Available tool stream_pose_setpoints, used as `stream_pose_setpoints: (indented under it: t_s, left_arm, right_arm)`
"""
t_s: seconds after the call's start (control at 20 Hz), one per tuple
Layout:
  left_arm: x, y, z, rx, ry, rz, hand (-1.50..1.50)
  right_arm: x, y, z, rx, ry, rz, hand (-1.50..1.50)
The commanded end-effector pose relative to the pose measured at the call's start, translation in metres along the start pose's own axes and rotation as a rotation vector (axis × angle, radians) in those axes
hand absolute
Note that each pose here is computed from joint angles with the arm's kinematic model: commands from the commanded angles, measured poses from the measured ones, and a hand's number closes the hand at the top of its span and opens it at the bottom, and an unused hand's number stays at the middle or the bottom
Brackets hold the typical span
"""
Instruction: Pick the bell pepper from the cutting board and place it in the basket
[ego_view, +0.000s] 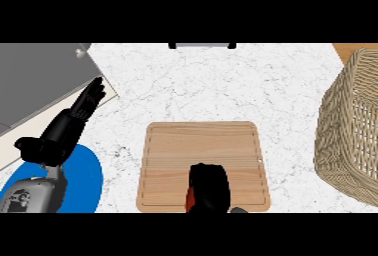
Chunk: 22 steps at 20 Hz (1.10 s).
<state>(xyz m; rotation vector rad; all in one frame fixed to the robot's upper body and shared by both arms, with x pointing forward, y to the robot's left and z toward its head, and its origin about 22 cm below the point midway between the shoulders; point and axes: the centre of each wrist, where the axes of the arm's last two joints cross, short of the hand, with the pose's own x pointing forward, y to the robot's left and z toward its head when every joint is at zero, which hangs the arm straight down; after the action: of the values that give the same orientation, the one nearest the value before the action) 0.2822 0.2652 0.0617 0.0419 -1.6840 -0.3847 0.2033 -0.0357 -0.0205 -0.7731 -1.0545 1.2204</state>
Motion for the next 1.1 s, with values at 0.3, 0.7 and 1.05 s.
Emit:
stream_pose_setpoints:
  t_s: [0.3,0.7,1.05]
  left_arm:
    - [-0.007,-0.009,0.013,0.038,-0.001,-0.001,0.0]
    - [-0.002,0.011,0.013,0.022,0.001,0.001,0.0]
    - [0.011,0.001,0.008,0.037,0.007,-0.008,0.0]
  right_arm:
    - [-0.09,-0.017,0.073,-0.14,0.079,-0.04,1.5]
    - [-0.086,-0.049,0.11,-0.326,-0.044,-0.458,1.5]
    - [-0.075,-0.122,0.166,-0.624,-0.18,-0.662,1.5]
